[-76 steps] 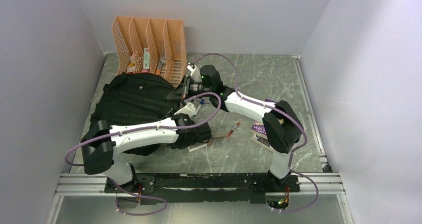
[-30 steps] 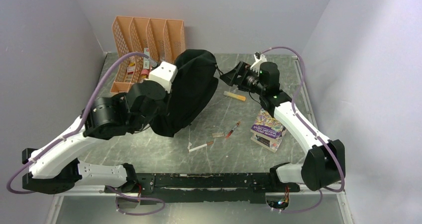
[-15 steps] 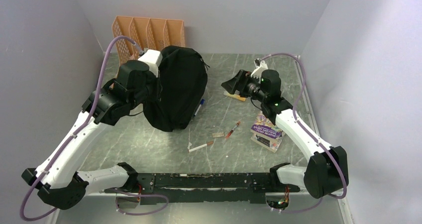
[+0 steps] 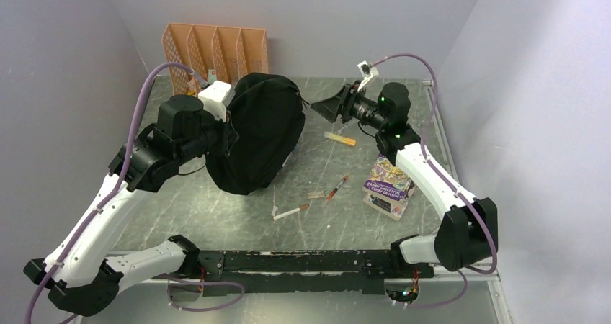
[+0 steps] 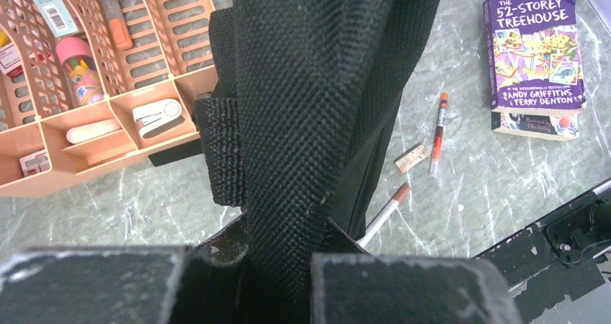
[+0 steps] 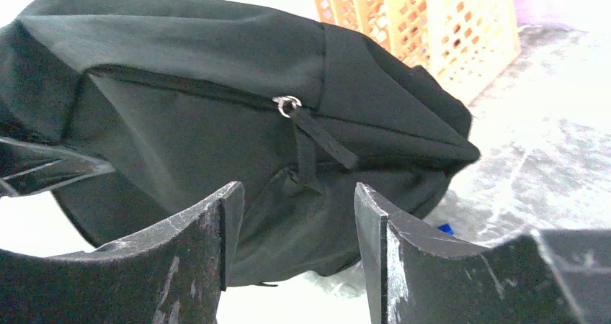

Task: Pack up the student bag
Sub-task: Pick up the student bag at the center of the board, then unzip the student bag at the center of the board.

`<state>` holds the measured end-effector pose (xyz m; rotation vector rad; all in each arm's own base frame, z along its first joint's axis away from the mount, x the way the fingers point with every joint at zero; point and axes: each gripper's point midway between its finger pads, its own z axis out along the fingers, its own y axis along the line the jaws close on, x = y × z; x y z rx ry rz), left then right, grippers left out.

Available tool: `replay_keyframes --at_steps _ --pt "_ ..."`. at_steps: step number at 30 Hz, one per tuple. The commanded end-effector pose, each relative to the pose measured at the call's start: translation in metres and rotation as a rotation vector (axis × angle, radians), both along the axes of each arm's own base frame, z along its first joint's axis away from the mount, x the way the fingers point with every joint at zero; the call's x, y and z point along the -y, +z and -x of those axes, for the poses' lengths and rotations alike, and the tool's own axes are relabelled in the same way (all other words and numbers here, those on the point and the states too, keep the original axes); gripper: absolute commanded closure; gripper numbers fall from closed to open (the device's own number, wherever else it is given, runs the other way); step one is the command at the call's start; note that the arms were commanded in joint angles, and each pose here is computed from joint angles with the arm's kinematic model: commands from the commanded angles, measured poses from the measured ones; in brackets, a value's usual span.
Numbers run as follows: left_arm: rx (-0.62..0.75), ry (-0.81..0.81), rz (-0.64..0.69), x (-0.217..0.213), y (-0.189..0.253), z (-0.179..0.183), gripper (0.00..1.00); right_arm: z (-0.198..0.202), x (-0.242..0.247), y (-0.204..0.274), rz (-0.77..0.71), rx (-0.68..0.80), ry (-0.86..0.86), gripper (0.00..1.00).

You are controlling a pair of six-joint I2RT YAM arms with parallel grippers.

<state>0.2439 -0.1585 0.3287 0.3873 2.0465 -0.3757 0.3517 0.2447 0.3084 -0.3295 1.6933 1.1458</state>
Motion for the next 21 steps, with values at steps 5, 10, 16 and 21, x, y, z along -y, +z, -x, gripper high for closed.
replay_keyframes --at_steps 5,10,16,21 --pt "0.073 -0.059 0.063 0.011 0.018 -0.002 0.95 0.016 -0.017 0.009 -0.044 -0.112 0.162 0.39" --pt "0.075 -0.070 0.068 0.014 0.019 -0.002 0.95 0.008 -0.019 -0.001 -0.027 -0.153 0.149 0.44" --pt "0.079 -0.087 0.075 0.016 0.021 -0.001 0.95 0.002 -0.025 -0.005 -0.049 -0.178 0.178 0.46" --pt "0.076 -0.094 0.077 0.018 0.020 -0.001 0.95 -0.002 -0.031 -0.005 -0.075 -0.194 0.210 0.48"
